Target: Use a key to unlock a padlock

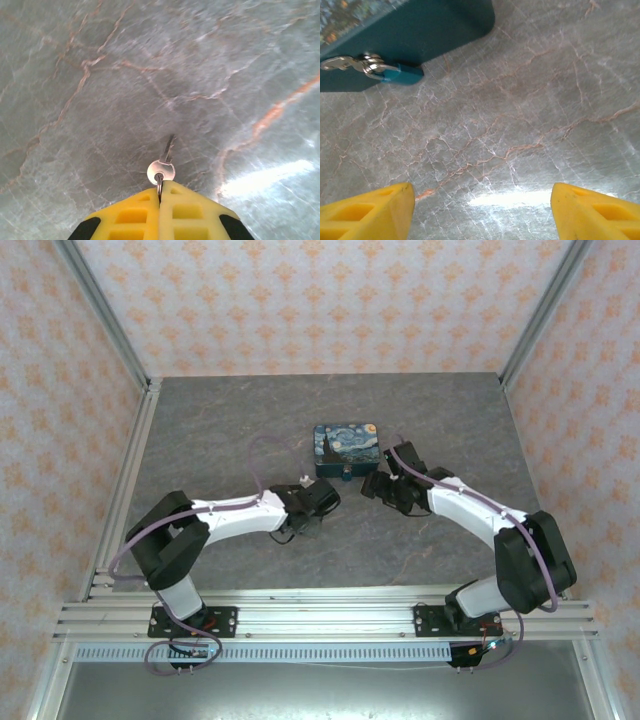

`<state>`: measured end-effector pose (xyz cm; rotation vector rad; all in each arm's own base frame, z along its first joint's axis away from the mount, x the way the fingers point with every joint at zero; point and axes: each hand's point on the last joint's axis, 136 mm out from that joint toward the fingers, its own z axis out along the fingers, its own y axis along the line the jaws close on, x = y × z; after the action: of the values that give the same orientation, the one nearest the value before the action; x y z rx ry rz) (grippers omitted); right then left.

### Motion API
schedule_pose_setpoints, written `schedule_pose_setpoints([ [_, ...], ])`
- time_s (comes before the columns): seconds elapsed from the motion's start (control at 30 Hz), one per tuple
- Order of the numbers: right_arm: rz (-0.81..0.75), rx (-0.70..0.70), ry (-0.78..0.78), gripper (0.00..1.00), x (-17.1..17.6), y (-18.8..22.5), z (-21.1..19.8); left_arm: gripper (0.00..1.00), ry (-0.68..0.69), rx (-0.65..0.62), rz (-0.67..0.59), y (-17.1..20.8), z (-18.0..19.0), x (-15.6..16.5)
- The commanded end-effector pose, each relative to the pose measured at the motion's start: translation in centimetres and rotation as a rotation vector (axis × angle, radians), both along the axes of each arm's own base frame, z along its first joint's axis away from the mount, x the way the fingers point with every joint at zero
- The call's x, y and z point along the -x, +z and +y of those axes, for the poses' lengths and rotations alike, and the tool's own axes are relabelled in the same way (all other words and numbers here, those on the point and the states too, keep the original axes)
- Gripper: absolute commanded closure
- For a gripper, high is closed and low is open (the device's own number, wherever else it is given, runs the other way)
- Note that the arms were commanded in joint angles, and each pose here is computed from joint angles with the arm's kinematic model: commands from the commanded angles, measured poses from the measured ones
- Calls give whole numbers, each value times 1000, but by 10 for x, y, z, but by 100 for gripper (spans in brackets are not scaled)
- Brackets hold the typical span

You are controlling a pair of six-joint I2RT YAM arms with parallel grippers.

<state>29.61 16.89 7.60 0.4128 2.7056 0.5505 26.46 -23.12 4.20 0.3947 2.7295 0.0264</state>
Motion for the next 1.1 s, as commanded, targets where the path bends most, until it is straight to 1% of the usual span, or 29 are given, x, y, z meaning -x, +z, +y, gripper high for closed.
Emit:
schedule_pose_setpoints([
  [0.0, 7, -66, -29, 27, 0, -3, 7, 100, -195, 12, -19, 14, -12, -3],
  [0.13, 10, -118, -41, 28, 3, -7, 11, 100, -275, 17, -10, 25, -18, -4],
  [0.27, 10, -200, -28, 30, 4, -10, 22, 100, -317, 24, 0, 36, -23, -6],
  [0.4, -29, -283, 1, 33, 2, -5, 34, 100, -344, 71, -17, 49, -29, -6],
  [0.6, -135, -375, 89, 36, 1, 14, 47, 100, -390, 163, -63, 77, -34, -1],
  [0.73, -274, -410, 161, 37, 4, 39, 52, 100, -409, 248, -101, 105, -32, 2],
  [0.8, -370, -400, 206, 37, 6, 55, 52, 100, -417, 310, -104, 120, -32, 4],
  [0.87, -524, -358, 286, 40, 12, 76, 53, 100, -425, 381, -93, 134, -31, 8],
  [0.97, -721, -227, 385, 43, 21, 99, 49, 100, -445, 439, -83, 153, -29, 14],
  [1.07, -851, -119, 471, 45, 27, 115, 47, 100, -471, 472, -72, 168, -28, 20],
])
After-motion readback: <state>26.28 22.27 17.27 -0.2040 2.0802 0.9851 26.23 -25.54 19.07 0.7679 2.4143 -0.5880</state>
